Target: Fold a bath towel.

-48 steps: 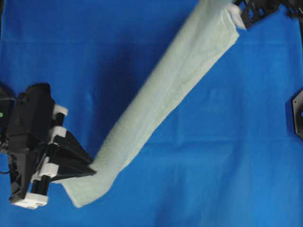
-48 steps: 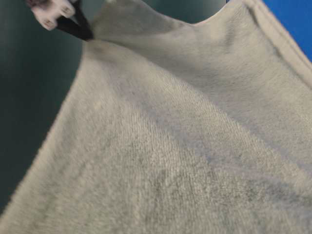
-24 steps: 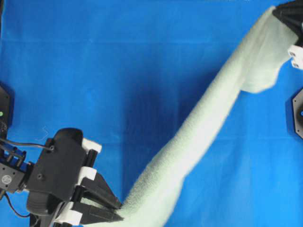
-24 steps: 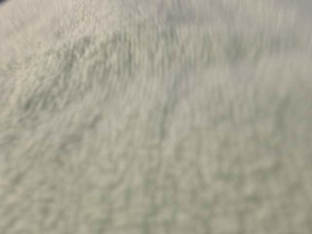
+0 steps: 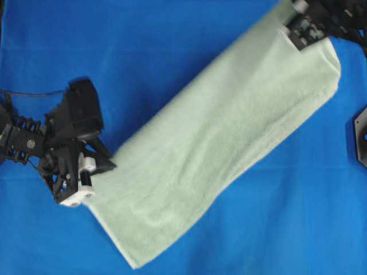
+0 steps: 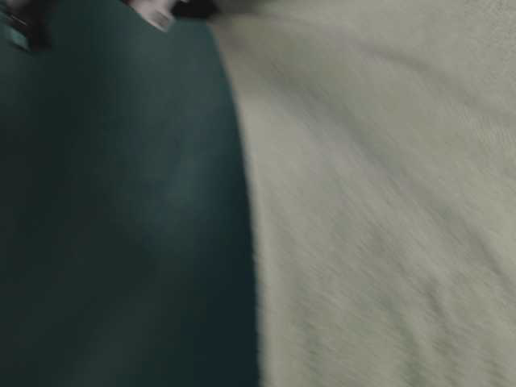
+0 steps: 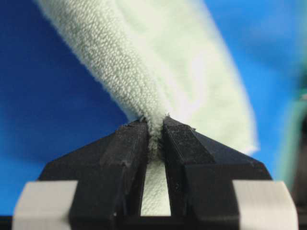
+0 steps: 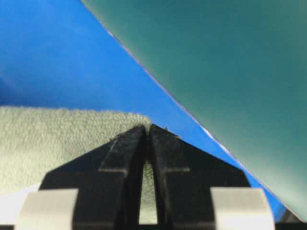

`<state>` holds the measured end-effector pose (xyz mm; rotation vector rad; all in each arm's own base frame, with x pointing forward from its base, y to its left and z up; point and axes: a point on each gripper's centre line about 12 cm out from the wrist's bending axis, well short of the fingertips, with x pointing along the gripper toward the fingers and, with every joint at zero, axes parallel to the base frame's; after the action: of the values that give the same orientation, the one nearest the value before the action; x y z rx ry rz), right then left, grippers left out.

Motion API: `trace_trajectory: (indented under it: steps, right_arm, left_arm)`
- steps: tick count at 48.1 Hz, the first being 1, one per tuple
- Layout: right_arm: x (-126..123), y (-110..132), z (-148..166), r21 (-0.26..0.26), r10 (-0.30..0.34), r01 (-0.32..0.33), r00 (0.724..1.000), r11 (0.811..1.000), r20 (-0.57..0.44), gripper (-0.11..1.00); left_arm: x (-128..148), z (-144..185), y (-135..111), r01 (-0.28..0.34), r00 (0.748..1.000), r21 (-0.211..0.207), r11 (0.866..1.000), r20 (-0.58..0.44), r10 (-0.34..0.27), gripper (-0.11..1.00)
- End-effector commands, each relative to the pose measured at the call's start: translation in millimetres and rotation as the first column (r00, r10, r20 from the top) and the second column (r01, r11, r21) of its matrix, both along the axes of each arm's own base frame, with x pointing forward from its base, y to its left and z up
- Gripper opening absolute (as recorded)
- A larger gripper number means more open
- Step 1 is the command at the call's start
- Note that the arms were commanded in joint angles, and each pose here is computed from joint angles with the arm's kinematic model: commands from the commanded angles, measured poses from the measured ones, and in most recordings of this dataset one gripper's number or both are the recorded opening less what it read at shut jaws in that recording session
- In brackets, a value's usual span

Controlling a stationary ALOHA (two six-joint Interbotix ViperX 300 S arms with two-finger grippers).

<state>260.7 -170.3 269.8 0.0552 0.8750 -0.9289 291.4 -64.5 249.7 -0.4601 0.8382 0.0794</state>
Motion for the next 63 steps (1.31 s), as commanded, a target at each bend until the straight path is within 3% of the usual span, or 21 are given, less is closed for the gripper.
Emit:
trace_trajectory:
  steps: [1,11,17,34,37,44,47,55,63]
  right_arm:
    - [10.8,-22.4,-16.8,0.014,0.017,-0.018,0.999,1.0,0.044,0.05]
    - [29.9,-58.4,-69.3,0.072,0.077,-0.084,0.992,0.994,0.096,0.05]
    - [38.1,-70.1,-91.2,0.094,0.096,-0.104,0.992,0.99,0.087,0.05]
    - [56.1,-74.4,-93.1,0.06,0.194,-0.201,0.975,0.978,0.11,0.06]
    - [58.5,-73.3,-92.1,0.055,0.208,-0.216,0.97,0.975,0.124,0.09]
    - [56.8,-69.8,-85.8,0.041,0.218,-0.225,0.968,0.974,0.124,0.53]
    - [51.3,-65.0,-76.5,0.03,0.208,-0.213,0.971,0.977,0.119,0.65]
    - [21.2,-42.3,-45.4,0.003,0.163,-0.165,0.977,0.986,0.138,0.64]
    - [-20.5,-24.5,-56.1,0.084,0.042,-0.054,0.989,0.995,0.142,0.64]
  left_arm:
    - [-16.2,-16.1,11.8,-0.04,0.999,-0.004,0.999,-0.035,0.04,0.1]
    - [-50.0,-69.1,44.6,-0.148,0.975,0.024,0.989,-0.166,0.15,0.1]
    - [-62.9,-92.7,60.5,-0.205,0.96,0.03,0.978,-0.191,0.206,0.1]
    - [-66.4,-102.1,65.6,-0.209,0.97,0.018,0.978,-0.125,0.209,0.1]
    - [-66.9,-101.6,65.6,-0.209,0.97,0.017,0.978,-0.123,0.209,0.21]
    - [-69.6,-96.1,65.3,-0.205,0.971,0.021,0.979,-0.119,0.206,0.65]
    - [-73.2,-90.0,64.8,-0.202,0.972,0.024,0.979,-0.119,0.204,0.79]
    - [-93.1,-67.5,65.7,-0.216,0.971,0.02,0.976,-0.096,0.217,0.75]
    - [-109.3,-45.3,66.2,-0.218,0.975,-0.013,0.976,0.035,0.219,0.74]
